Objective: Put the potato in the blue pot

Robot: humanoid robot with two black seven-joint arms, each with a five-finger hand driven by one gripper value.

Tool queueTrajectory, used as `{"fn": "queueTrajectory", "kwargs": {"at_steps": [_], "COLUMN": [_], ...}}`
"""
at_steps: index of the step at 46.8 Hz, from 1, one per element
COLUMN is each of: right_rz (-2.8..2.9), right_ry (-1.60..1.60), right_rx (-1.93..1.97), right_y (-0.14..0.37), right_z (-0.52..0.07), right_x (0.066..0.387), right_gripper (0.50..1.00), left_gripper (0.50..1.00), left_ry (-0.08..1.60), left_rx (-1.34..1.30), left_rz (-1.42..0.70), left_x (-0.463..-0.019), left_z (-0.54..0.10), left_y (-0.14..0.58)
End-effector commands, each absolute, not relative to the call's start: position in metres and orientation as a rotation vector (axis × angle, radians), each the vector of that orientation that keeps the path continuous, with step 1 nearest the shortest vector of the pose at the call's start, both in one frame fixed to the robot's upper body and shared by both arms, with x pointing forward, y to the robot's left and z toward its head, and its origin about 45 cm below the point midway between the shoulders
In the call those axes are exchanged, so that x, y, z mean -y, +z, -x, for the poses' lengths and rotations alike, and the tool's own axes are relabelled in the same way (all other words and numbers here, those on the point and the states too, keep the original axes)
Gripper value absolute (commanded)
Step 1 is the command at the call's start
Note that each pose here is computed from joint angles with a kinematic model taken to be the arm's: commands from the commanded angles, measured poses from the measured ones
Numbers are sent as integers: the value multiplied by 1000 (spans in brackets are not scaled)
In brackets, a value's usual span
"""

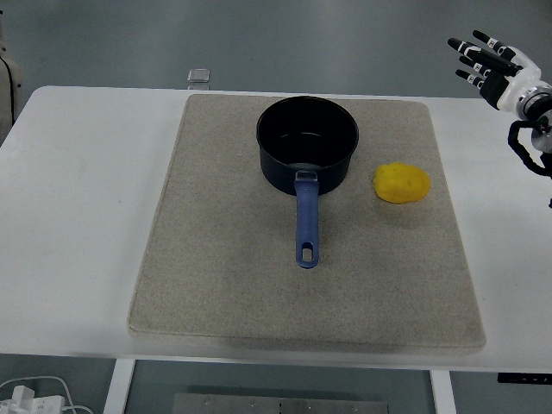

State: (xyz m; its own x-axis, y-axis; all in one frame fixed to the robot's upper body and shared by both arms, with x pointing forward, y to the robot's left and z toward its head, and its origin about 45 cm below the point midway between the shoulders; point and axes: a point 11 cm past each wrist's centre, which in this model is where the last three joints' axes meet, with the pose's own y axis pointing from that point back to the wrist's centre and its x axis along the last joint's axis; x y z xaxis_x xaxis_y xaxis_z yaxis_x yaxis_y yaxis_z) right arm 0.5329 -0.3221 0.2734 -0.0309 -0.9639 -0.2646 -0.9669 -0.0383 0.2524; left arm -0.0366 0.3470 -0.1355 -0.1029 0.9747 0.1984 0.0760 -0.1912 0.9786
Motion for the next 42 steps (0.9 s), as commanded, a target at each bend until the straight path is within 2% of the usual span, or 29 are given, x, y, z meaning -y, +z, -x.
{"fn": "queueTrajectory", "kwargs": {"at_steps": [1, 19, 32, 42], "right_rz": [2180, 2212, 2373, 2570], "right_ry": [580, 582, 591, 457], "right_rx": [-2177, -2134, -1949, -1905], "right_y": [274, 274, 269, 262], "right_z": [-533, -533, -526, -508], "right_x": [323, 319, 289, 280], "right_gripper": [932, 932, 932, 932], "left_gripper": [999, 999, 999, 999], "left_ry": [1401, 1406, 1408, 1409], "left_rx": [-1246, -1236, -1236, -1237], "left_rz": [-1351, -1353, -1354, -1353], "left_x": [-347, -348, -349, -348], "left_z": [39, 36, 36, 36], "left_y": [-135, -135, -135, -135]}}
